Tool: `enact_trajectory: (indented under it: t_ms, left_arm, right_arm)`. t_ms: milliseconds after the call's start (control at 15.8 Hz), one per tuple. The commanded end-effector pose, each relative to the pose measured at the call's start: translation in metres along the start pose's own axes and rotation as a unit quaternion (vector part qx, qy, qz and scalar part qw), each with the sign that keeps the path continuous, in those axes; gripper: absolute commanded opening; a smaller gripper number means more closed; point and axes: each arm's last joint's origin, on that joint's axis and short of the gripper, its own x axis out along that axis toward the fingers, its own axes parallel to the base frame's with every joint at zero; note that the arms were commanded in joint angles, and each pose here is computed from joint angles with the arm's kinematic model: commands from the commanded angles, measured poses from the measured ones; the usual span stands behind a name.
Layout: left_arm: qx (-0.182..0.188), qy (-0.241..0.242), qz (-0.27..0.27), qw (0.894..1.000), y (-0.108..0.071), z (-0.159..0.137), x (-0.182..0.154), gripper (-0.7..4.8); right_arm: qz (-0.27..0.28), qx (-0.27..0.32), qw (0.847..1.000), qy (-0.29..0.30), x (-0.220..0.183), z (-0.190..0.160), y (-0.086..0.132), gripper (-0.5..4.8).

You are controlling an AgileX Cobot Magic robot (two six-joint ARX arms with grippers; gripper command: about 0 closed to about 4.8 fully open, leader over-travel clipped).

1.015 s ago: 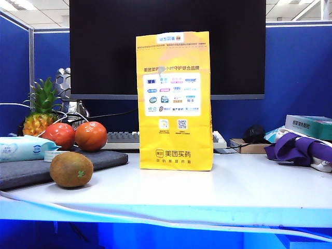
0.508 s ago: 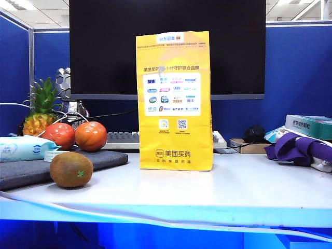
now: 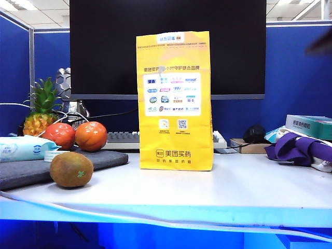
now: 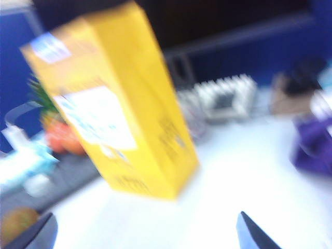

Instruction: Pick up the kiwifruit and throw it into the yellow paper bag.

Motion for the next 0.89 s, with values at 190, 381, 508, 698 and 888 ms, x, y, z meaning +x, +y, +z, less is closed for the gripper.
enact_trajectory:
  t_ms: [190,381,508,698,888]
  left_arm:
    - [-0.022,0.105,0.075,0.991,0.006,-0.036,0.004,4.79]
    - [-0.102,0.096,0.095,0.985,0.006,-0.036,0.003,4.79]
    - [-0.101,0.097,0.094,0.986,0.006,-0.036,0.003,4.79]
    - [-0.101,0.097,0.094,0.986,0.006,-0.036,0.003,4.79]
    - [-0.102,0.097,0.094,0.986,0.006,-0.036,0.003,4.79]
  right_arm:
    - [-0.007,0.003,1.0,0.012,0.0,-0.001,-0.001,4.79]
    - [-0.007,0.003,1.0,0.012,0.0,-0.001,-0.001,4.79]
    - [-0.008,0.003,1.0,0.012,0.0,-0.001,-0.001,4.79]
    - [-0.008,0.003,1.0,0.013,0.0,-0.001,-0.001,4.79]
    - [-0.008,0.003,1.0,0.013,0.0,-0.001,-0.001,4.79]
